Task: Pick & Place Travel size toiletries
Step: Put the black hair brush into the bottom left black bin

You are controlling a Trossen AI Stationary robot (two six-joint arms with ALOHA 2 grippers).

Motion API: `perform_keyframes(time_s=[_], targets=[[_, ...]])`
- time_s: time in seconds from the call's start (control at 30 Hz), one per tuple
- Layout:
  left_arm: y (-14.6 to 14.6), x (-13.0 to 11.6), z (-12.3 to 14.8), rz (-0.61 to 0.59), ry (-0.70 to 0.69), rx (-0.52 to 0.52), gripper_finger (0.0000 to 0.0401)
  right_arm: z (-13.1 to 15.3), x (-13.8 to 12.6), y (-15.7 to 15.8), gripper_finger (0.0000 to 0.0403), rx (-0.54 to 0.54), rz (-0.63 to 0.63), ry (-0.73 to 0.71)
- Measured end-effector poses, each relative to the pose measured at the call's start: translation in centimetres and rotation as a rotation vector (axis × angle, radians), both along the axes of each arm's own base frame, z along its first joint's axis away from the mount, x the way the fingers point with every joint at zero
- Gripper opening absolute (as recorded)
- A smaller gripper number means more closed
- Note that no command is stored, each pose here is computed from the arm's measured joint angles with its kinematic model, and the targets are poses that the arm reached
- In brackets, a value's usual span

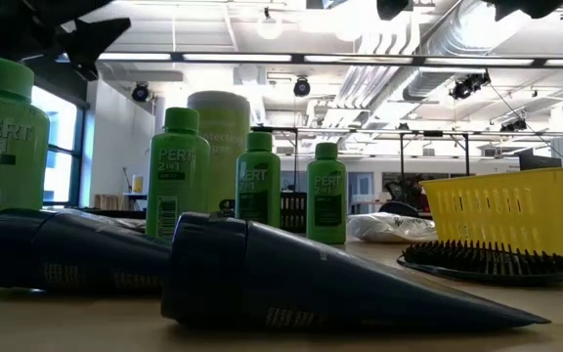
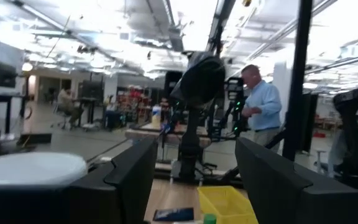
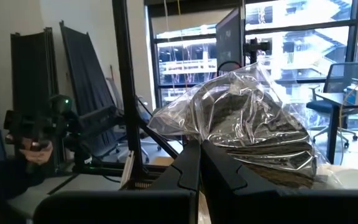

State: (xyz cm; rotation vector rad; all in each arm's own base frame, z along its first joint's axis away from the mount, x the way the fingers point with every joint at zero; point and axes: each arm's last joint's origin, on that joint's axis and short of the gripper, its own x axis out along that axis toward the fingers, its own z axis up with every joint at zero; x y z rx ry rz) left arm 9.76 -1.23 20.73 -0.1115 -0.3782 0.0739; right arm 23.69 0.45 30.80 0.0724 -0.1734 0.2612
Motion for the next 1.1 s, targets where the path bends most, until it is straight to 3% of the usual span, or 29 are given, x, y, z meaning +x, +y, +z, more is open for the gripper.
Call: perform_keyframes(time_s=[0.23,0.33,0.67,0.97,1.1], targets=[[-0.3,1.6,0.1,0.008,0.011,0.003,0.0218,-1.0,1.5,0.0,0.0003,-0.006,0.030,-0.008],[-0.5,2.6,0.0,0.006,0.076,-0.002,0.0218,-1.4,2.0,-0.1,0.0003,-0.003,0.063,-0.017],[-1.2,6.1,2.4,0.012,0.087,0.001,0.0218,-1.4,2.1,-0.7,0.0003,0.017,0.122,-0.015],[1.5,9.7,3.5,-0.055,0.136,-0.082,0.0218,-1.4,2.0,-0.5,0.0003,0.003,0.182,-0.012],[3.0,11.5,4.0,-0.118,0.161,-0.063,0.0218,-1.4,2.0,-0.5,0.0003,-0.003,0.205,-0.012]])
